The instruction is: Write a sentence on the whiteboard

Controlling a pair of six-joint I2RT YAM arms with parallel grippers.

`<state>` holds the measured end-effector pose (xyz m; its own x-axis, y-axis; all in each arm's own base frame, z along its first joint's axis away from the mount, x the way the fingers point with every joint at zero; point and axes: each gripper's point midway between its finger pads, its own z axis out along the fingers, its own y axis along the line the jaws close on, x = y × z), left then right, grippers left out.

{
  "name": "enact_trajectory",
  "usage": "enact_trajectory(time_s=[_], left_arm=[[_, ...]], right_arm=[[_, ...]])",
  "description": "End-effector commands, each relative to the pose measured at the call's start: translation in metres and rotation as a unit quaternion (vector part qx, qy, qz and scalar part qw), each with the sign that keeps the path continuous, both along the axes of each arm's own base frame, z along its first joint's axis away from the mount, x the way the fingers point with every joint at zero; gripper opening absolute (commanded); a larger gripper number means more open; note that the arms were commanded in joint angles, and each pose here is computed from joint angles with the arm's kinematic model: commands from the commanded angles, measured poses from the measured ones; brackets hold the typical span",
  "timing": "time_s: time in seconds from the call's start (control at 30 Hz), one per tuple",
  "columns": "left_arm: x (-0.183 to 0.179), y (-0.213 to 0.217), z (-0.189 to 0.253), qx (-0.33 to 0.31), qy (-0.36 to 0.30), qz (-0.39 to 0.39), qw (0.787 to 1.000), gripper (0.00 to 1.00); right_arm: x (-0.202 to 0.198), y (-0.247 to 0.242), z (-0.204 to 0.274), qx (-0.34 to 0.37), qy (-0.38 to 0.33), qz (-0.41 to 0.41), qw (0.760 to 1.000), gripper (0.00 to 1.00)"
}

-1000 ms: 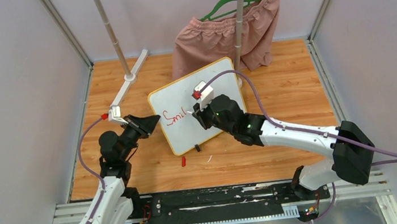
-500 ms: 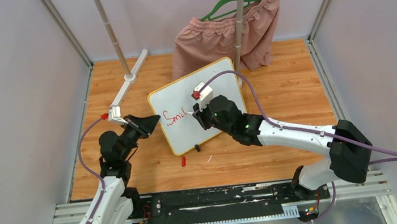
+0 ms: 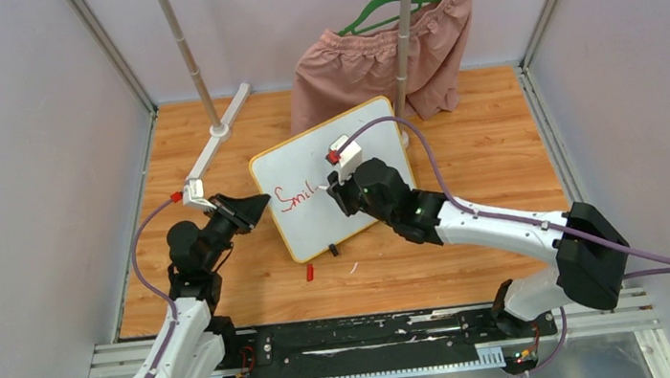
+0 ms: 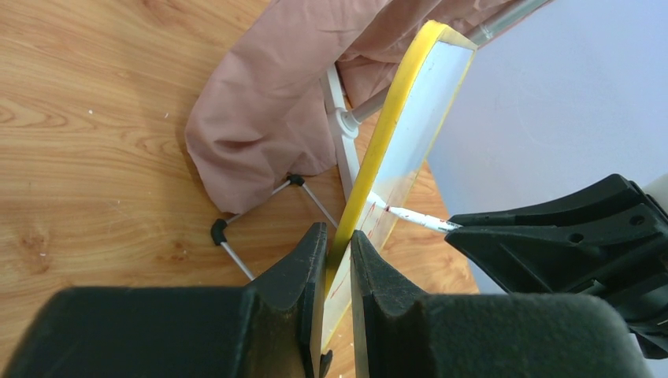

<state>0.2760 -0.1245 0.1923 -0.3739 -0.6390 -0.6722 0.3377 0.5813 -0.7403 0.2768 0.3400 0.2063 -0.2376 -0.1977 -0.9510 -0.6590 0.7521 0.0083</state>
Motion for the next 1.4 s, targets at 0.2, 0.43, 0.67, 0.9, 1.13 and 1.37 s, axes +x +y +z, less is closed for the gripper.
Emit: enact_trajectory(time_s=[0.2, 0.43, 0.67, 0.9, 1.13, 1.37], left_arm=[[-0.004, -0.002, -0.001, -0.003, -0.001, -0.009, 1.000, 0.00], [-0.004, -0.002, 0.000, -0.003, -0.003, -0.009, 1.000, 0.00], [-0.003, -0.002, 0.000, -0.004, -0.003, -0.008, 1.000, 0.00], [-0.003, -0.002, 0.000, -0.004, -0.004, -0.008, 1.000, 0.00], [-0.003, -0.002, 0.000, -0.003, -0.004, -0.008, 1.000, 0.00], [-0.003, -0.002, 0.001, -0.003, -0.004, -0.008, 1.000, 0.00]], right_arm=[[0.018, -0.007, 0.015, 0.003, -0.018, -0.028, 0.999, 0.00], [0.018, 0.000, 0.019, 0.007, -0.017, -0.016, 1.000, 0.00], [0.013, 0.008, 0.014, 0.010, -0.007, 0.001, 1.000, 0.00], [0.007, 0.010, 0.008, 0.008, -0.002, 0.008, 1.000, 0.00], [0.001, 0.008, 0.001, 0.005, 0.006, 0.009, 1.000, 0.00], [-0.003, 0.005, -0.004, 0.004, 0.010, 0.010, 1.000, 0.00]])
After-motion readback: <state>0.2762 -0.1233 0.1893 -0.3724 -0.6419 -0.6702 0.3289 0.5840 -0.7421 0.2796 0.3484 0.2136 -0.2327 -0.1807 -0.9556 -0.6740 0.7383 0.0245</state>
